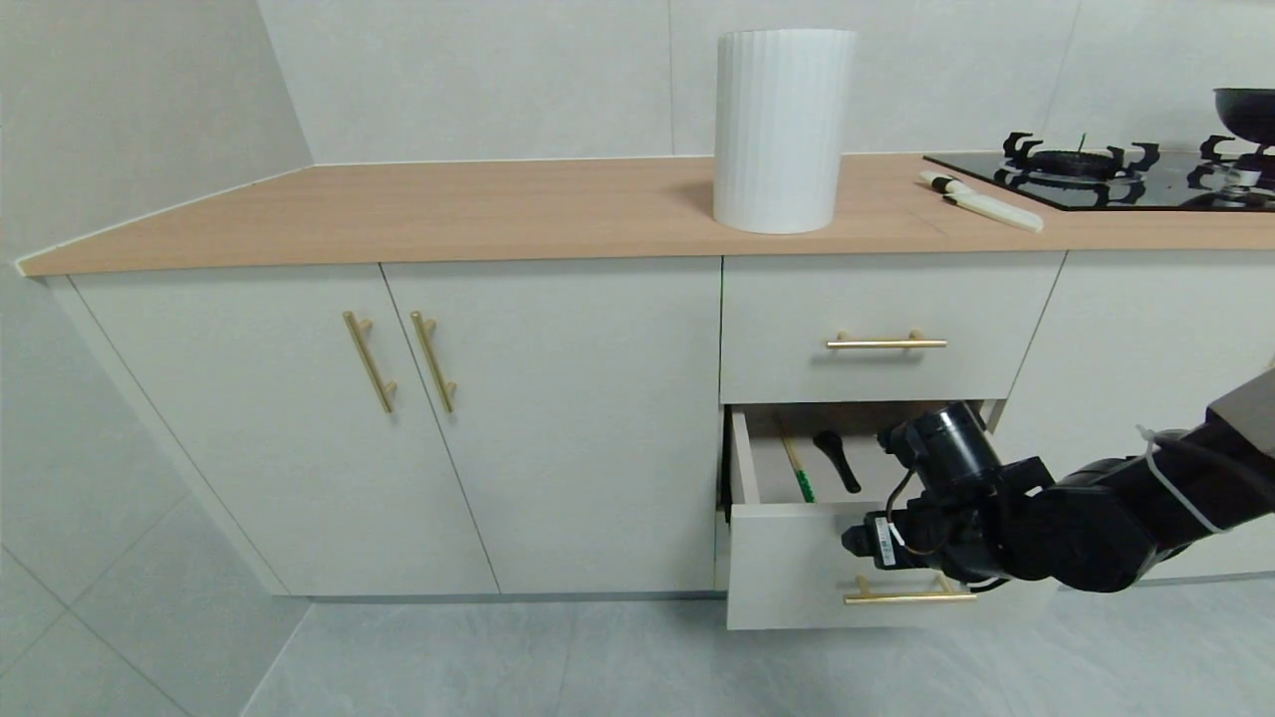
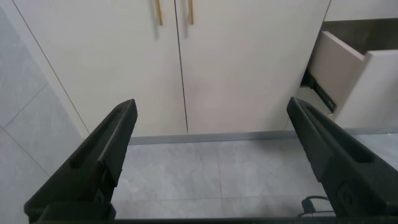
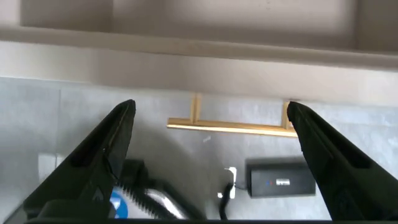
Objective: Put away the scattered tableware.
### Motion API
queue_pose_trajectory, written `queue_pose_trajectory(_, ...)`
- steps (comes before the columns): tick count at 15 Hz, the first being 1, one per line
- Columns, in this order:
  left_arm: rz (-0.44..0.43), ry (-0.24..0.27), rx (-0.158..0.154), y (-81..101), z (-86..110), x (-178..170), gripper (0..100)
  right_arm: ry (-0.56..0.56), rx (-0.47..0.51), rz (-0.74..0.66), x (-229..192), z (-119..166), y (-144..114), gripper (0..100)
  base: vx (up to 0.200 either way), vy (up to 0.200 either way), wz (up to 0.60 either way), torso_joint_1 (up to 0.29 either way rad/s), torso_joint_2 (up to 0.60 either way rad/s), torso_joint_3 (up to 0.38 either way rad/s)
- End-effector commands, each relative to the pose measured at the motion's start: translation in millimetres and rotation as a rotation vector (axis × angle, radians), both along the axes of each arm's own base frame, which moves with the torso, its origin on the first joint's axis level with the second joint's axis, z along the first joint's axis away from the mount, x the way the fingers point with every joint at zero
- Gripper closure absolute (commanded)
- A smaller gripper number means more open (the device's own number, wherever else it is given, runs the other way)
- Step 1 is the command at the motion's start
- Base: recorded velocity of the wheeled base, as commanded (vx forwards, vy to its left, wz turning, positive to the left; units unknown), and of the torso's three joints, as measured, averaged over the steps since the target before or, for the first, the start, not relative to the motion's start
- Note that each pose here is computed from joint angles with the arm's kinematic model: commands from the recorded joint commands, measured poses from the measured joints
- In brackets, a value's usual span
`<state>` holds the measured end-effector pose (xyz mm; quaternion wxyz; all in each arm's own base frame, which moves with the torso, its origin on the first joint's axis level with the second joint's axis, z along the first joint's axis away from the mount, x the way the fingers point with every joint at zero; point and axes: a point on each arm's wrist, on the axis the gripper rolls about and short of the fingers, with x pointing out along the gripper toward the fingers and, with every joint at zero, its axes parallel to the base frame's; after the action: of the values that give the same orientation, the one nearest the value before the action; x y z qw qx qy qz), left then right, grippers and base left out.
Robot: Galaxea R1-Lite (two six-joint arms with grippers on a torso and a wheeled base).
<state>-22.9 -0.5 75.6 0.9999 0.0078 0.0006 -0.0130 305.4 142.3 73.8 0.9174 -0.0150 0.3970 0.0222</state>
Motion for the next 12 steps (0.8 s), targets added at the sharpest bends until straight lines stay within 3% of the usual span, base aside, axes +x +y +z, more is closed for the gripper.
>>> queue_pose_trajectory(1,0.000,0.000,0.000,0.0,0.0,0.0,0,0.002,-0.006,-0.021,6.7,-10.0,-3.4,0,0.000,0.000,0.00,0.000,0.00,0.000)
queue_pose_trajectory(12,0.000,0.000,0.000,0.0,0.0,0.0,0,-0.165,0.028,-0.095,33.2,-33.6,-5.4,0,0.000,0.000,0.00,0.000,0.00,0.000)
